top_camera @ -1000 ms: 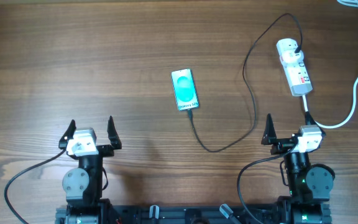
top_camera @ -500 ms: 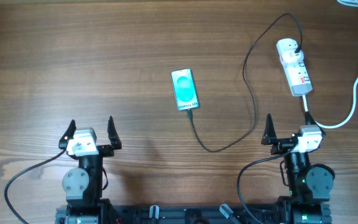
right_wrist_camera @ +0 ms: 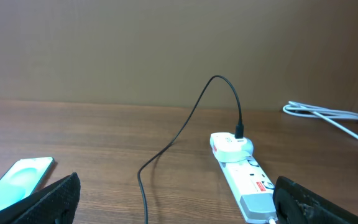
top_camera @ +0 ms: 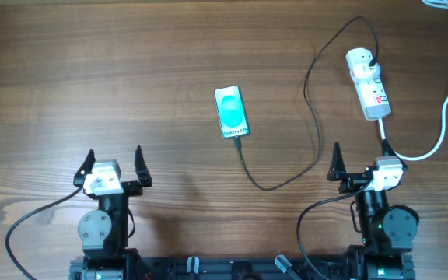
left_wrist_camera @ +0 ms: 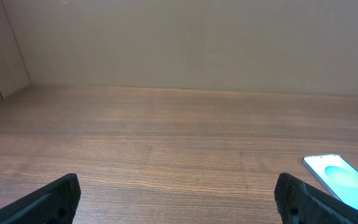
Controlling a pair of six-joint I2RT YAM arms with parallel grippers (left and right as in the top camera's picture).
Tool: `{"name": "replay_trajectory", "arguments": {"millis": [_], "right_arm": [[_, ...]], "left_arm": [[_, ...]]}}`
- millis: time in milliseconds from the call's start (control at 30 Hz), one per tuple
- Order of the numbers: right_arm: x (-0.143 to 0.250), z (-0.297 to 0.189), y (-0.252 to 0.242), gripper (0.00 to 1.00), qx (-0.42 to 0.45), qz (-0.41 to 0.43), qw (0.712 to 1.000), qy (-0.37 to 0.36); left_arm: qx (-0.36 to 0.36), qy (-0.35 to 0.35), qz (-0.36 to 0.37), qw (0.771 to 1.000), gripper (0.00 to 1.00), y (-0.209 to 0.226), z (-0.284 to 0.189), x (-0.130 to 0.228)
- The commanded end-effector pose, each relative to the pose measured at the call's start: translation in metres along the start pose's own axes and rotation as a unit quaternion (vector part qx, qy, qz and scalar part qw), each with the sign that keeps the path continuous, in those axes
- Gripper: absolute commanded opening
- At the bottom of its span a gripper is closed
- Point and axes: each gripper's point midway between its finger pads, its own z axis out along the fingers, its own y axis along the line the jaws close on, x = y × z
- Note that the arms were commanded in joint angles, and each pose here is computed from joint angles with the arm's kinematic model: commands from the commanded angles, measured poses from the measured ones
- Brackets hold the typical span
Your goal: Plug charger to phone and switch on socket
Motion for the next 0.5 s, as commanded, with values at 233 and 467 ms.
{"name": "replay_trajectory", "arguments": {"millis": [233,467], "right_arm": [[-0.0016,-0.0003,0.0037,1.0,-0.005,0.003,1.0,-0.004],[-0.0017,-0.0003,0.0044,1.0,-0.007,0.003,1.0,-0.004]], "left_arm": [[-0.003,-0.002,0.007,1.0,1.0,0.0015,-0.0003,-0.0001],[-0.003,-0.002,0.007,1.0,1.0,0.0015,-0.0003,-0.0002]]}}
